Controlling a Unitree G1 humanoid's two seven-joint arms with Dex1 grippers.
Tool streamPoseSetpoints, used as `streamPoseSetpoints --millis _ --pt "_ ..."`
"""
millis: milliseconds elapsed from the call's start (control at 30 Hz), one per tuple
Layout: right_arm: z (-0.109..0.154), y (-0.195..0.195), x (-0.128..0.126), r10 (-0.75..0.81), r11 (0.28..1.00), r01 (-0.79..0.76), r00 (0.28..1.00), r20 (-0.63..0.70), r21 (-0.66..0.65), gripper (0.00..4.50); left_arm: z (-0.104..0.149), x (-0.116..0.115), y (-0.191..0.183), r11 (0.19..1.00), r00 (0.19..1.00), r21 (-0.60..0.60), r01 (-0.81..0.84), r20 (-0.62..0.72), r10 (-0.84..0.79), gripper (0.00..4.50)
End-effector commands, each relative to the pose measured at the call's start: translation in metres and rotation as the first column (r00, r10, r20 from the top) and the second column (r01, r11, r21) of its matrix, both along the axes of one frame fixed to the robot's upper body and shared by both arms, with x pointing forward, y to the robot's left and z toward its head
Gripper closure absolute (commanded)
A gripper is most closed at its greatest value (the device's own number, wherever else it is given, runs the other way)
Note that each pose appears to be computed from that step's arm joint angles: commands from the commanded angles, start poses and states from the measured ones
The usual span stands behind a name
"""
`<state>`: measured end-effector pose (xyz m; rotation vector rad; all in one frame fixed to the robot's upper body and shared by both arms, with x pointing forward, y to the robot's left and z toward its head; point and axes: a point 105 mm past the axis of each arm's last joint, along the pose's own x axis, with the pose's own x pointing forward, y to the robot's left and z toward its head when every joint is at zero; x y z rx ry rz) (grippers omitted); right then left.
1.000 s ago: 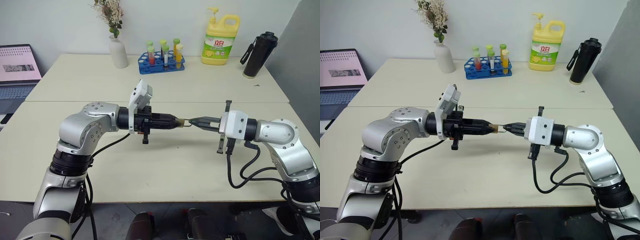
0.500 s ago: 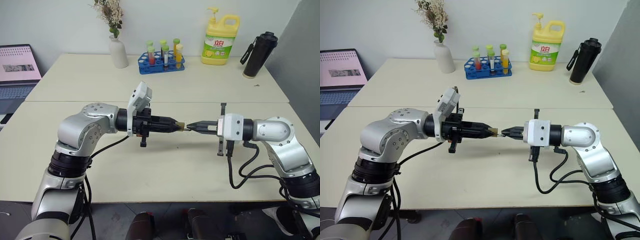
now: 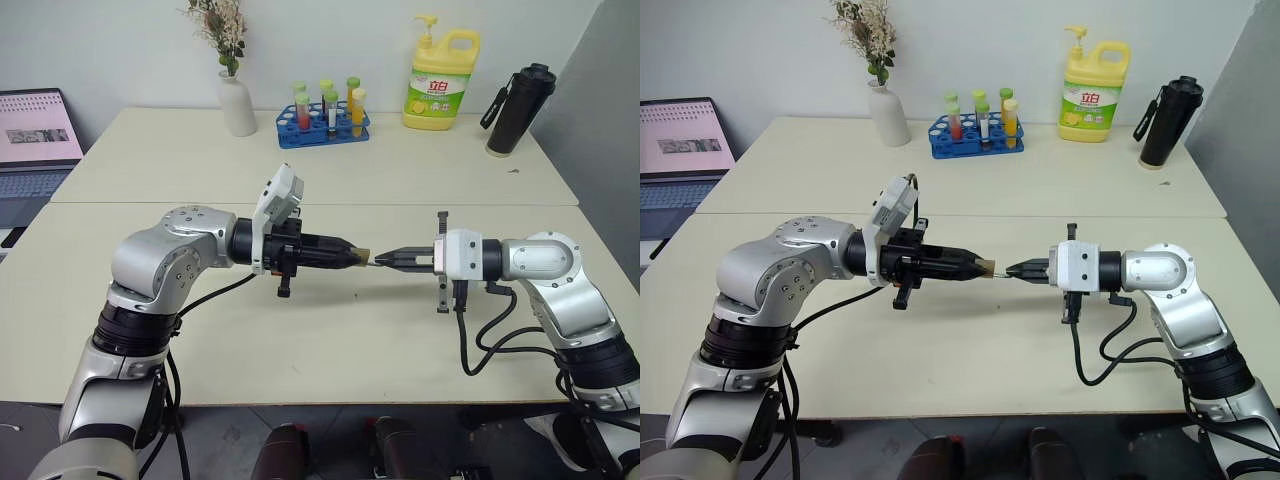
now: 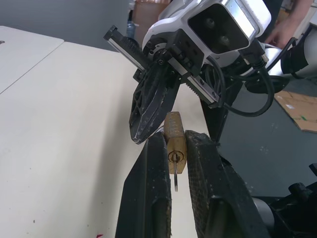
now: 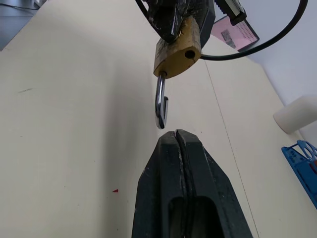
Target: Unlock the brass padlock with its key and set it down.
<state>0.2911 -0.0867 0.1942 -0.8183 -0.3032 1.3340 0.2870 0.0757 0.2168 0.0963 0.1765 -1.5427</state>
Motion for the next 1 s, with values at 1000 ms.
streamPoseSetpoints --millis 1000 --pt "-0.019 -0.036 -0.016 -0.127 0.989 0.115 0.984 -0.127 -0.094 3.88 -0.019 0.006 0.010 0.996 0.996 0.029 -0.087 -0.007 0.087 4.35"
